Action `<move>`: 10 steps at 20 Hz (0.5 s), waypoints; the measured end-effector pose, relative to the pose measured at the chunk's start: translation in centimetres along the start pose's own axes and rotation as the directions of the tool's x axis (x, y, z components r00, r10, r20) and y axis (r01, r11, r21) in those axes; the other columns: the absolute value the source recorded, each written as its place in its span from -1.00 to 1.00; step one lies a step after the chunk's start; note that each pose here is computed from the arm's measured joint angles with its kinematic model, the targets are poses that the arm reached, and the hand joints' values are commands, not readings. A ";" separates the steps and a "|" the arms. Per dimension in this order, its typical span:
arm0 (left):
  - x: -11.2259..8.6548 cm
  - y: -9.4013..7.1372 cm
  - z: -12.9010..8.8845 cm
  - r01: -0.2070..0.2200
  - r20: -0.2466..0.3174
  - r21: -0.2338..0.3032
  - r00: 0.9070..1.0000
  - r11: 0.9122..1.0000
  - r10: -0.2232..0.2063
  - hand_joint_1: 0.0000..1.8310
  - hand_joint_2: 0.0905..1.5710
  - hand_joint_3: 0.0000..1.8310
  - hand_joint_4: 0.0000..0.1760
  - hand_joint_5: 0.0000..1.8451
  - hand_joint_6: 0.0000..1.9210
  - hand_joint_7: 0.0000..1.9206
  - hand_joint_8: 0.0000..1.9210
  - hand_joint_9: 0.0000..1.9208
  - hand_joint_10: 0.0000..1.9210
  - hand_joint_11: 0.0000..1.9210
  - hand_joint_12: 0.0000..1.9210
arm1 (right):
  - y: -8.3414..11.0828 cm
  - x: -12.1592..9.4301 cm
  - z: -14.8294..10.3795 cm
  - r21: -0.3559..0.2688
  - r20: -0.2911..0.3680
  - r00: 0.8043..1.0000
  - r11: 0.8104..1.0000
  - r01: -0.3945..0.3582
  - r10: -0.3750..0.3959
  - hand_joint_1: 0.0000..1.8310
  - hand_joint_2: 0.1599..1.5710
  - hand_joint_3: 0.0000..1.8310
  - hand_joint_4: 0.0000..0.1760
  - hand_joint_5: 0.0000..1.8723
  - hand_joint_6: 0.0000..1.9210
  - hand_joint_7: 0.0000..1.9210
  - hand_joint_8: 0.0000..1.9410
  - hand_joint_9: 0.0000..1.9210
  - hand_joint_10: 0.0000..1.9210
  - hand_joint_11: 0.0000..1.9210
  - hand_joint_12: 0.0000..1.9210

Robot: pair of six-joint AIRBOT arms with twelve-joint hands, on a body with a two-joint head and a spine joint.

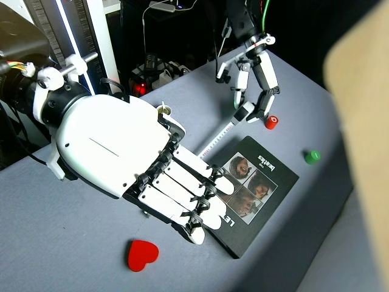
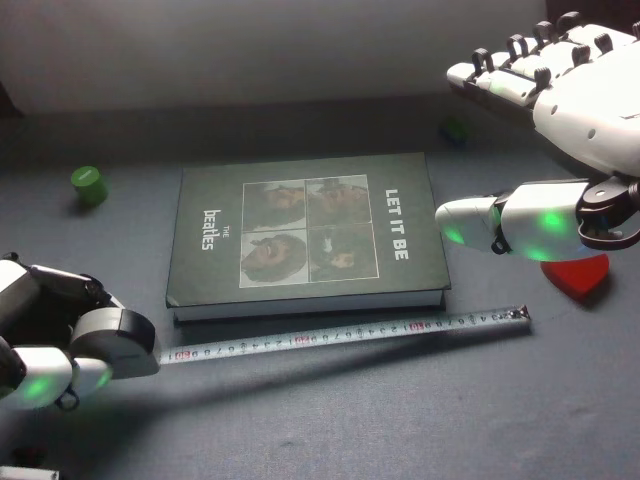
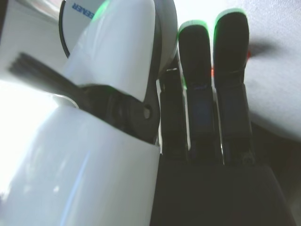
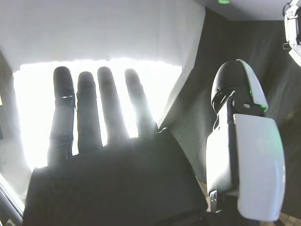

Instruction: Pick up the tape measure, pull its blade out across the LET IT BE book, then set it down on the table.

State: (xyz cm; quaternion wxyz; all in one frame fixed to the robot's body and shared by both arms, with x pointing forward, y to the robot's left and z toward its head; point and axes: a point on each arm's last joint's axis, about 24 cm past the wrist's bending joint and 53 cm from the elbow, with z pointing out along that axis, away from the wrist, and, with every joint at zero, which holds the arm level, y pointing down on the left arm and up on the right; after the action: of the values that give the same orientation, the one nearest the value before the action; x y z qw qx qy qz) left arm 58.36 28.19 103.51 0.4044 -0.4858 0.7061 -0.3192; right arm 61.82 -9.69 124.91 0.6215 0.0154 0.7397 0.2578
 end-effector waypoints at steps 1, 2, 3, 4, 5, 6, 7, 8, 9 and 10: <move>0.0 0.0 0.2 -0.001 0.002 0.004 1.000 1.000 0.001 0.49 0.45 -1.00 -1.00 -0.02 0.02 -0.17 0.27 -0.13 0.47 -0.15 0.37 | 0.0 0.0 0.0 -0.001 0.000 1.000 1.000 0.000 0.000 -0.94 0.30 -1.00 -0.40 -0.95 -1.00 -0.89 -1.00 -0.92 -1.00 -1.00 -0.41; 0.1 0.1 0.4 0.001 0.003 0.006 1.000 1.000 -0.001 0.49 0.45 -1.00 -1.00 -0.02 0.02 -0.16 0.27 -0.13 0.47 -0.15 0.37 | 0.1 0.0 0.0 -0.003 -0.002 1.000 1.000 0.000 0.000 -0.94 0.30 -1.00 -0.40 -0.95 -1.00 -0.90 -1.00 -0.92 -1.00 -1.00 -0.41; 0.3 0.3 0.7 0.003 0.001 0.006 1.000 1.000 -0.003 0.49 0.45 -1.00 -1.00 -0.02 0.02 -0.16 0.27 -0.13 0.48 -0.15 0.37 | 0.1 0.0 0.0 -0.003 -0.002 1.000 1.000 0.000 0.000 -0.94 0.30 -1.00 -0.41 -0.95 -0.99 -0.89 -1.00 -0.92 -1.00 -1.00 -0.41; 0.5 0.3 0.9 0.003 0.000 0.011 1.000 1.000 -0.003 0.49 0.45 -1.00 -1.00 -0.02 0.02 -0.16 0.27 -0.14 0.48 -0.15 0.37 | 0.1 0.1 0.0 -0.003 -0.002 1.000 1.000 0.000 0.000 -0.93 0.29 -1.00 -0.42 -0.94 -0.99 -0.89 -1.00 -0.92 -1.00 -1.00 -0.40; 0.7 0.3 1.1 0.006 -0.001 0.016 1.000 1.000 -0.006 0.49 0.45 -1.00 -1.00 -0.02 0.02 -0.15 0.26 -0.14 0.48 -0.16 0.37 | 0.1 0.0 0.0 -0.004 -0.002 1.000 1.000 0.001 -0.001 -0.92 0.29 -1.00 -0.43 -0.93 -0.99 -0.88 -1.00 -0.92 -1.00 -1.00 -0.40; 1.0 0.3 1.2 0.001 -0.008 0.021 1.000 1.000 -0.001 0.49 0.45 -1.00 -1.00 -0.04 0.04 -0.14 0.26 -0.16 0.49 -0.18 0.38 | 0.1 0.1 0.0 -0.004 -0.002 1.000 1.000 0.001 -0.001 -0.92 0.29 -1.00 -0.43 -0.93 -1.00 -0.88 -1.00 -0.92 -1.00 -1.00 -0.39; 1.1 0.2 1.3 -0.002 -0.011 0.023 1.000 1.000 0.002 0.48 0.46 -1.00 -1.00 -0.05 0.07 -0.15 0.26 -0.17 0.50 -0.20 0.39 | 0.1 0.1 0.0 -0.005 -0.002 1.000 1.000 0.002 -0.002 -0.92 0.29 -1.00 -0.43 -0.94 -1.00 -0.88 -1.00 -0.92 -1.00 -1.00 -0.39; 1.1 0.3 1.3 -0.001 -0.012 0.024 1.000 1.000 0.002 0.48 0.46 -1.00 -1.00 -0.05 0.07 -0.15 0.26 -0.17 0.50 -0.20 0.39 | 0.1 0.1 0.0 -0.006 -0.003 1.000 1.000 0.002 -0.002 -0.92 0.29 -1.00 -0.43 -0.94 -1.00 -0.88 -1.00 -0.92 -1.00 -1.00 -0.39; 1.1 0.3 1.4 0.000 -0.010 0.023 1.000 1.000 0.001 0.47 0.46 -1.00 -1.00 -0.09 0.10 -0.12 0.23 -0.16 0.52 -0.23 0.42 | 0.2 0.1 0.0 -0.006 -0.003 1.000 1.000 0.002 -0.002 -0.92 0.29 -1.00 -0.43 -0.95 -1.00 -0.88 -1.00 -0.92 -1.00 -1.00 -0.39; 1.1 0.3 1.4 0.001 -0.009 0.022 1.000 1.000 -0.001 0.46 0.47 -1.00 -1.00 -0.13 0.14 -0.14 0.23 -0.14 0.52 -0.24 0.43 | 0.2 0.1 0.0 -0.007 -0.003 1.000 1.000 0.002 -0.002 -0.93 0.30 -1.00 -0.43 -0.95 -1.00 -0.88 -1.00 -0.91 -1.00 -1.00 -0.35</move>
State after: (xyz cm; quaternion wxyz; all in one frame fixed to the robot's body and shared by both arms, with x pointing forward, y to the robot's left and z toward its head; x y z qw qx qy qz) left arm 59.22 27.21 102.35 0.4065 -0.4801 0.7041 -0.3294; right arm 61.75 -9.52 124.91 0.6206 0.0120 0.7398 0.2597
